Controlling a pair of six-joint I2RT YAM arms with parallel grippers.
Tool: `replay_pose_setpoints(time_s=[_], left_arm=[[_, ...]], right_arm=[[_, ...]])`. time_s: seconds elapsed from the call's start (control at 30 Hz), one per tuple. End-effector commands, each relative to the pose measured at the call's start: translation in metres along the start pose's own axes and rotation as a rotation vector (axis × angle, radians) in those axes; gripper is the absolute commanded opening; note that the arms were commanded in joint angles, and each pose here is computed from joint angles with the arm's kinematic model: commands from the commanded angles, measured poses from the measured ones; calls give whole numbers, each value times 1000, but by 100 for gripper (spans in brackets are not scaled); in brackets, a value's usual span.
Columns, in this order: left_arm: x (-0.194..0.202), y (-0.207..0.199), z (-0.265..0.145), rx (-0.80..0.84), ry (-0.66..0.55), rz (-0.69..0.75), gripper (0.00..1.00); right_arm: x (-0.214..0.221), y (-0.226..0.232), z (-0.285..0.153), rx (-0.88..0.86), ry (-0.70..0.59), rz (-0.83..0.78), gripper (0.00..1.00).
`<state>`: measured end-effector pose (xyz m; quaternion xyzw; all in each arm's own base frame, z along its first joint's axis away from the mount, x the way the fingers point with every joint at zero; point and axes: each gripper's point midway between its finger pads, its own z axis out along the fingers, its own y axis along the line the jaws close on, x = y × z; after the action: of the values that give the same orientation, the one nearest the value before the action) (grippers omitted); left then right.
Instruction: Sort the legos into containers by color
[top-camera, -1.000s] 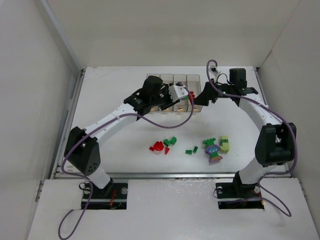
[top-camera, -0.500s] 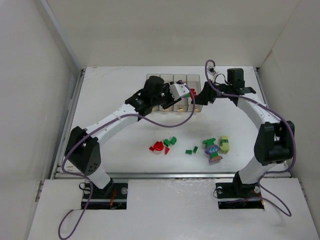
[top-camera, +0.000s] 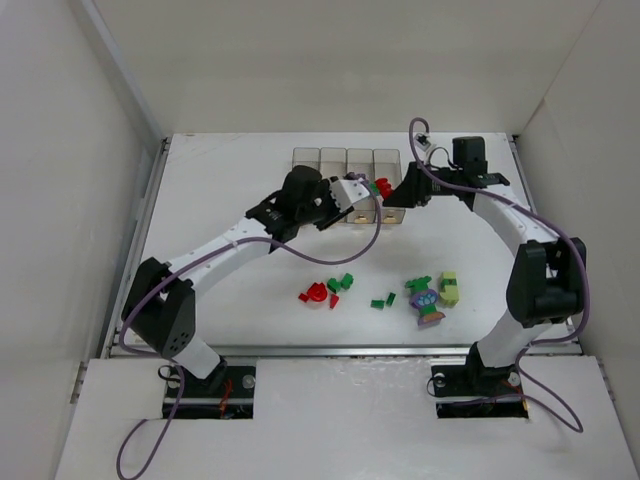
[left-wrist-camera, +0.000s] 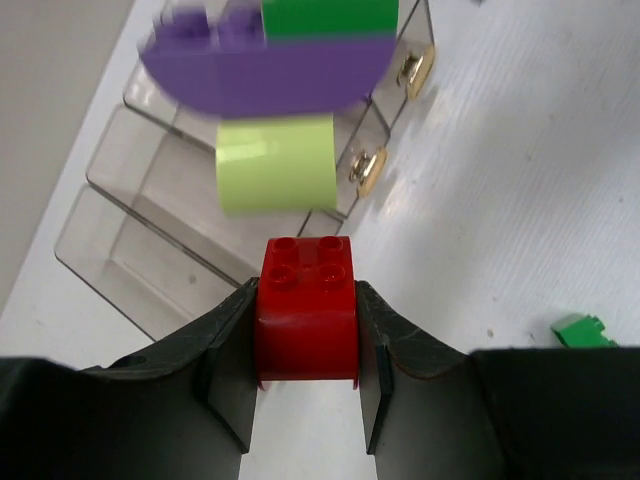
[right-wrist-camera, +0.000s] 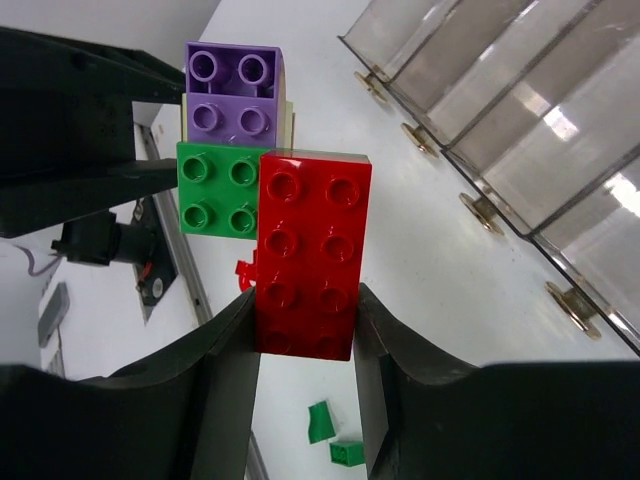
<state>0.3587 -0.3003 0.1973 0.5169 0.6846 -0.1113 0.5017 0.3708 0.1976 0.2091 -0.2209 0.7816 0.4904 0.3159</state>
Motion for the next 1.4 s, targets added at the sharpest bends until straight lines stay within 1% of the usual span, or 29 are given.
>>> replay_pose_setpoints(time_s=[0.0,0.17,0.27,0.3,0.33,0.37,0.43,0.47,0.5,0.53,0.57,0.6,0.63,0.67,0.7,0.73,0.77,0.83,0.9,1.0,1.1,1.13,1.17,1.27,1.3,1.33,1.37], left_arm=[[9,6,-15,-42,16,-38,0],[10,4,-19,-43,15,-47,0],[17,4,-24,-49,22,-62,0],[24,5,-24,-52,37,-69,0],[22,7,-24,-57,28,-68,0],[31,13,-25,-71,45,-80,0],[31,34,-28,-152,27,-130,0],[42,42,-23,-178,49,-159,0],[49,63,-24,-229,56,-192,0],[45,79,-24,-257,47,-210,0],[60,87,-14,-270,84,-235,0],[73,103,-14,-304,113,-269,0],[79,110,-10,-309,132,-279,0],[74,123,-7,-324,125,-282,0],[93,117,8,-289,187,-270,0],[100,121,11,-284,210,-260,0],[98,126,16,-282,214,-249,0],[115,124,26,-286,258,-255,0],[107,132,28,-307,222,-246,0],[104,132,29,-305,208,-244,1],[108,131,31,-298,219,-227,5],[107,131,32,-289,216,-213,9],[107,130,32,-280,212,-204,9],[107,123,34,-238,211,-190,17],[104,120,36,-231,208,-185,27],[105,117,36,-217,210,-188,33],[98,116,38,-214,200,-172,38]], right_arm=[[-30,5,-13,28,-78,-49,0],[-36,0,-14,72,-96,-33,0],[-37,-6,-14,104,-102,-22,0],[-38,-8,-15,119,-105,-21,0],[-38,-10,-15,131,-108,-10,0],[-39,-15,-15,158,-114,-9,0],[-42,-18,-16,179,-128,2,0],[-43,-21,-16,201,-134,18,0],[-48,-20,-18,209,-150,0,0],[-48,-21,-18,220,-154,15,0],[-51,-23,-19,228,-166,19,0],[-52,-26,-19,250,-172,20,0],[-59,-26,-20,256,-188,12,0],[-61,-27,-21,264,-196,5,0],[-64,-26,-22,263,-201,-2,0],[-65,-28,-22,276,-205,-1,0],[-67,-28,-18,277,-202,-6,0],[-68,-26,-14,270,-199,-11,0],[-71,-24,-12,272,-202,-21,0],[-70,-20,-4,257,-189,-26,0],[-72,-21,-3,257,-189,-26,0],[-72,-21,-3,257,-189,-26,0],[-72,-21,-3,257,-189,-26,0],[-70,-24,-1,258,-184,-19,0],[-70,-24,-1,258,-184,-19,0],[-70,-24,-1,258,-184,-19,0],[-70,-24,-1,258,-184,-19,0]])
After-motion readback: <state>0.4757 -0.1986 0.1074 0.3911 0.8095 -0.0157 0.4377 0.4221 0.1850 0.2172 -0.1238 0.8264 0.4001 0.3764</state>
